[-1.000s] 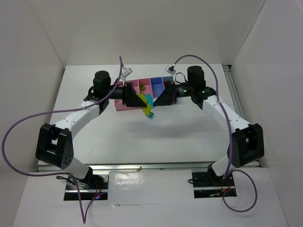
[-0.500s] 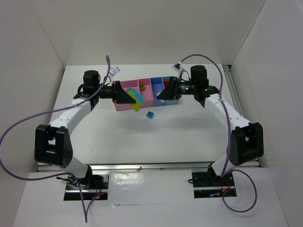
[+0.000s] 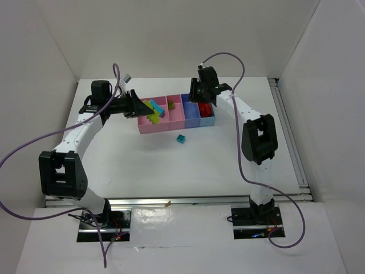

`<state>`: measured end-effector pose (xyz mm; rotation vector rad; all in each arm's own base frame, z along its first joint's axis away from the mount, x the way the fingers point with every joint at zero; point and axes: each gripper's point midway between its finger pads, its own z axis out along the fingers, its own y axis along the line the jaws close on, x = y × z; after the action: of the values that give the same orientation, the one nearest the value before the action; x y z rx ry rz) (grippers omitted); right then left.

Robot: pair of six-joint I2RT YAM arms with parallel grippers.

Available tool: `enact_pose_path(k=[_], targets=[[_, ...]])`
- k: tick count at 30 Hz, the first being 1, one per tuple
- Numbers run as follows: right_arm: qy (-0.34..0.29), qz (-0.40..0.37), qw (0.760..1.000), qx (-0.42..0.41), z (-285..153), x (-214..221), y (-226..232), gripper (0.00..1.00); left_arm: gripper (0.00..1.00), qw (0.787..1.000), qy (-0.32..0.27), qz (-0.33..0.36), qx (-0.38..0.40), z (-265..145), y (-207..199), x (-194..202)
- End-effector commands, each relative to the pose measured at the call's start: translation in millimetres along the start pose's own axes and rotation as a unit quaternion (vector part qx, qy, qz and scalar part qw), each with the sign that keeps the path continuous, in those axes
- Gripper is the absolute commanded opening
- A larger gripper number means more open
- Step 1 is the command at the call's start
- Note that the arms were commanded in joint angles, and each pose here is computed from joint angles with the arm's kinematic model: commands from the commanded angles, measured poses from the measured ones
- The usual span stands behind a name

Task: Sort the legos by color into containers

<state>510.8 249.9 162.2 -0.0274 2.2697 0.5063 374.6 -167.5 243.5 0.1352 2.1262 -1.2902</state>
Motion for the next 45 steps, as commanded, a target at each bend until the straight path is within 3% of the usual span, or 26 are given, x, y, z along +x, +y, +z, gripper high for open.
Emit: enact_pose_path(k=[1,6,7,8,11,18,21,24,25,26,27,28,30,34,37,45], targets=[[-0.017,-0.021,0.997,0.076,6.5,-15.2,-21.4,0.35,0.00,1.000,-0.001,0.004,-0.009,-3.1,3.4,-5.3],[-0.002,-0.030,0.996,0.080,20.6,-4.7,-21.8,0.42,0.00,1.000,0.004,0.006,-0.011,-5.4,2.3,-1.8],[0.003,-0.034,0.996,0.083,24.6,1.1,-19.8,0.46,0.00,1.000,0.004,0.006,-0.011,-5.4,2.3,-1.8],[0.003,-0.039,0.996,0.083,24.6,1.1,-20.2,0.57,0.00,1.000,0.004,0.006,-0.011,-5.4,2.3,-1.8],[0.007,-0.042,0.996,0.075,24.5,7.3,-14.4,0.65,0.00,1.000,0.009,0.007,-0.008,-5.8,1.6,0.4],[0.002,-0.049,0.997,0.062,20.3,2.6,-4.1,0.65,0.00,1.000,0.013,0.003,-0.005,-4.3,3.0,1.9],[-0.022,-0.051,0.998,0.043,-1.7,-13.5,11.5,0.59,0.00,1.000,0.017,0.013,0.007,-5.6,-2.5,1.3],[-0.048,-0.067,0.996,-0.031,-37.8,-26.9,40.3,0.60,0.00,0.998,0.030,0.021,0.043,-6.4,-14.8,1.8],[-0.027,-0.075,0.993,-0.082,-45.4,-14.7,51.1,0.64,0.00,0.998,0.039,0.019,0.054,-4.4,-13.5,5.1],[-0.048,-0.089,0.987,-0.125,-68.2,-28.5,64.3,0.69,0.00,0.997,0.043,0.020,0.066,-4.3,-17.0,4.0],[-0.046,-0.101,0.981,-0.160,-79.0,-25.6,75.5,0.82,0.00,0.995,0.056,0.020,0.084,-1.1,-20.8,9.9],[-0.023,-0.109,0.969,-0.222,-90.2,-11.4,86.9,0.87,0.00,0.994,0.055,0.031,0.092,-2.2,-24.8,7.2],[-0.038,-0.115,0.947,-0.298,-120.0,-19.3,100.6,0.92,0.00,0.991,0.066,0.036,0.113,-0.5,-30.9,10.3],[0.012,-0.133,0.886,-0.443,-159.5,5.3,126.1,0.94,0.00,0.987,0.079,0.046,0.130,1.8,-35.3,12.8],[0.027,-0.152,0.856,-0.494,-170.7,11.5,134.9,0.94,0.00,0.983,0.090,0.059,0.147,3.1,-47.8,16.4],[0.065,-0.160,0.822,-0.543,-172.1,23.0,158.3,0.97,0.00,0.976,0.107,0.074,0.171,7.4,-64.9,24.4]])
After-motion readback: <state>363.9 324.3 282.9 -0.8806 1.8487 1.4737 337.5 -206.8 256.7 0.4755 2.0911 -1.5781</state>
